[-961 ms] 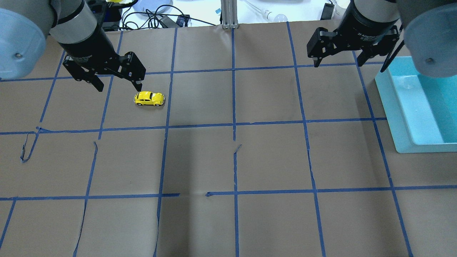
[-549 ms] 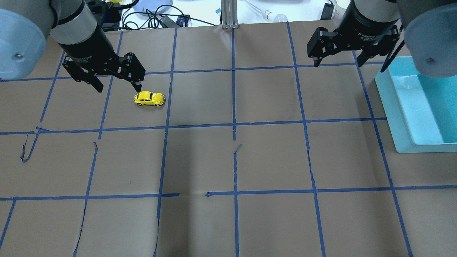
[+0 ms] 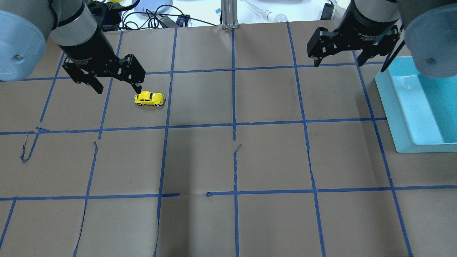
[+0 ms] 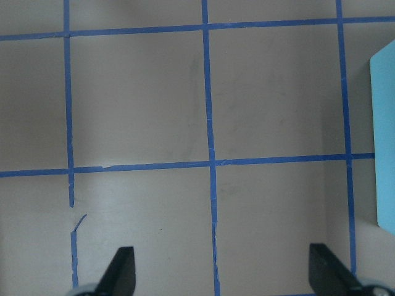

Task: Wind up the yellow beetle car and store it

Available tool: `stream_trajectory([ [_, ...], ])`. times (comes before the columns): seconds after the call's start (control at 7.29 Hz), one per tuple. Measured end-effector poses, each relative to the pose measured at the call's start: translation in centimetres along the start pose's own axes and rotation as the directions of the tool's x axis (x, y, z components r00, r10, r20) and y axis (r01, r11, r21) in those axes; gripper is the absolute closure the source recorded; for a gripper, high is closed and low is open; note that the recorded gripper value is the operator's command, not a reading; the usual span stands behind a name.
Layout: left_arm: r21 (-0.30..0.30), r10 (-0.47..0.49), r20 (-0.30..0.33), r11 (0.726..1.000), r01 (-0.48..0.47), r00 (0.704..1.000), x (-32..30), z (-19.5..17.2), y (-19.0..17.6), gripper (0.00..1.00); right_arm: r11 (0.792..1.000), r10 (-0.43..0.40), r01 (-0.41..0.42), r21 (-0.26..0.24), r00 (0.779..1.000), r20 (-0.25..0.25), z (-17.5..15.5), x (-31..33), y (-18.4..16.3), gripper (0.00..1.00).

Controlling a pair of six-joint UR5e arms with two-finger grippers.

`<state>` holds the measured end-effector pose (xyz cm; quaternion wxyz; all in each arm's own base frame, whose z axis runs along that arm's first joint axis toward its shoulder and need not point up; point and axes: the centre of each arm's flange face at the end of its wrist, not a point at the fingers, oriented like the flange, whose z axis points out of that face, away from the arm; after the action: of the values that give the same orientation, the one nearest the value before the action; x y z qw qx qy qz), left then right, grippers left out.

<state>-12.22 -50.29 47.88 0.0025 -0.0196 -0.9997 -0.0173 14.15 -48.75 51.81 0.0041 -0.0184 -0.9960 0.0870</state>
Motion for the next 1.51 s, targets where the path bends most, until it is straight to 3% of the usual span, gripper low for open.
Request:
stream_trajectory([
  [0.69,0.013,-0.018,-0.007,1.0,0.018,1.0,-0.9,1.0,-1.4,0.0,1.0,0.001,-0.001,0.0,1.0,-0.001,0.0,0.0,0.0,0.0],
  [0.96,0.044,-0.14,-0.01,0.989,0.14,0.99,-1.0,1.0,-1.8,0.0,1.0,0.001,-0.001,-0.001,1.0,-0.001,0.1,0.0,0.0,0.0],
  [1.24,0.06,-0.389,-0.019,0.919,0.39,0.921,-1.3,1.4,-2.6,0.0,1.0,0.0,0.0,-0.001,1.0,0.0,0.0,0.0,0.0,0.0],
  [1.51,0.069,-0.577,-0.031,0.813,0.578,0.816,-2.7,3.8,-4.7,0.0,1.0,0.0,0.0,0.0,1.0,-0.001,0.0,0.0,0.0,0.0],
])
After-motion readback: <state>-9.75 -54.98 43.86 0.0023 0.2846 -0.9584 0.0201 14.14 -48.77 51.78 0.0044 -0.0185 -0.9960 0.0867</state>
